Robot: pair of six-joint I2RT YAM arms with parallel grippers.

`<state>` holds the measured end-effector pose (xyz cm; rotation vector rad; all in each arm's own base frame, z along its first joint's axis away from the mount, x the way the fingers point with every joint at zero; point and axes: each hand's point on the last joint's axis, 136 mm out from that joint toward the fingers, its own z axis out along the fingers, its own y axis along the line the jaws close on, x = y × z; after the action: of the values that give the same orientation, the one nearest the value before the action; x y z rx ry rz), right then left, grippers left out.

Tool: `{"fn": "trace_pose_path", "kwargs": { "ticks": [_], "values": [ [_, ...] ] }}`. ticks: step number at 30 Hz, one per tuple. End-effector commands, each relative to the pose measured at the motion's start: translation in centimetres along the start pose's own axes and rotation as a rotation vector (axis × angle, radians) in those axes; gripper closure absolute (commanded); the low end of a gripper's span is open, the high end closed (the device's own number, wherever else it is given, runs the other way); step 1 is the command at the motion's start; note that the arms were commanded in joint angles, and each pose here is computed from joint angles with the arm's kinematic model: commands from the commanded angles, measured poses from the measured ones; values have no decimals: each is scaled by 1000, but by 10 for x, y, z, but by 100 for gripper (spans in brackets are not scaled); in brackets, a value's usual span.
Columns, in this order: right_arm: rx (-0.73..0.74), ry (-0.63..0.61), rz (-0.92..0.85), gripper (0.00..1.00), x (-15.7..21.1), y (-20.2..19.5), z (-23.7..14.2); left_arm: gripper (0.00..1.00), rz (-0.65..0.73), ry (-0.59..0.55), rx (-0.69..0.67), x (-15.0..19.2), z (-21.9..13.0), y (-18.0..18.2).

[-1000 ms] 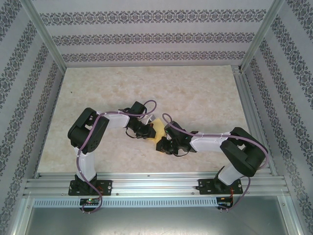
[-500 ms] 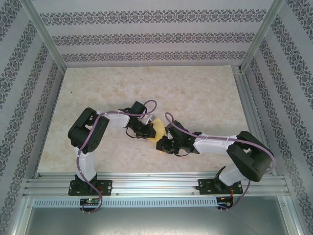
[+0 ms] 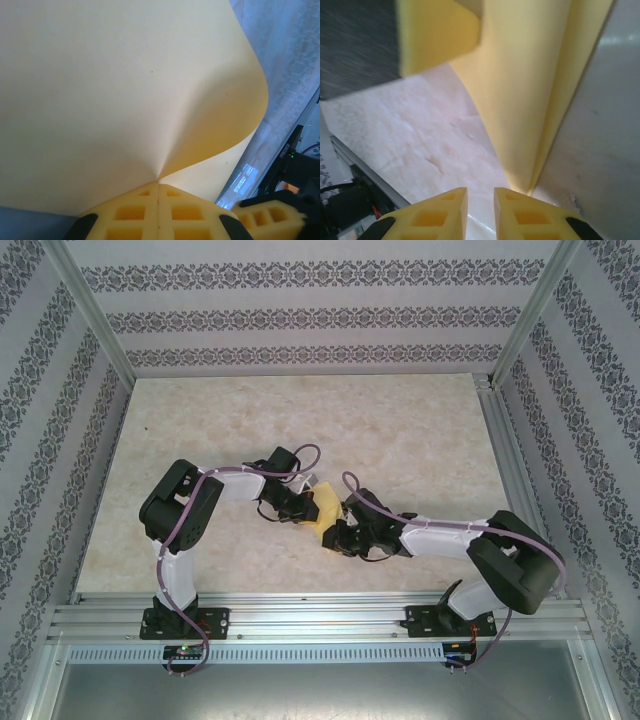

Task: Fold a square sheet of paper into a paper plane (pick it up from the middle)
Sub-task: Third fold the triangle at the center of the table.

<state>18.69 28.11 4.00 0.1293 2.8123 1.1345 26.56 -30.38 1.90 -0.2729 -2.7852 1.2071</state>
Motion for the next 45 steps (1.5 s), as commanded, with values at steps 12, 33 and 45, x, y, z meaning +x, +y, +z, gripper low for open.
{"fn": "trace_pose_path", "kwargs": {
  "ticks": [12, 33, 45],
  "values": [
    [-89, -117, -16, 81, -61, 18, -9, 97, -12, 19, -39, -2, 5, 16],
    [-54, -21, 21, 79, -45, -16, 28, 97, -19, 33, -51, 1, 7, 20],
    [-112, -110, -39, 78, -74, 15, -16, 97, -21, 36, -54, 1, 7, 20]
  ]
}}
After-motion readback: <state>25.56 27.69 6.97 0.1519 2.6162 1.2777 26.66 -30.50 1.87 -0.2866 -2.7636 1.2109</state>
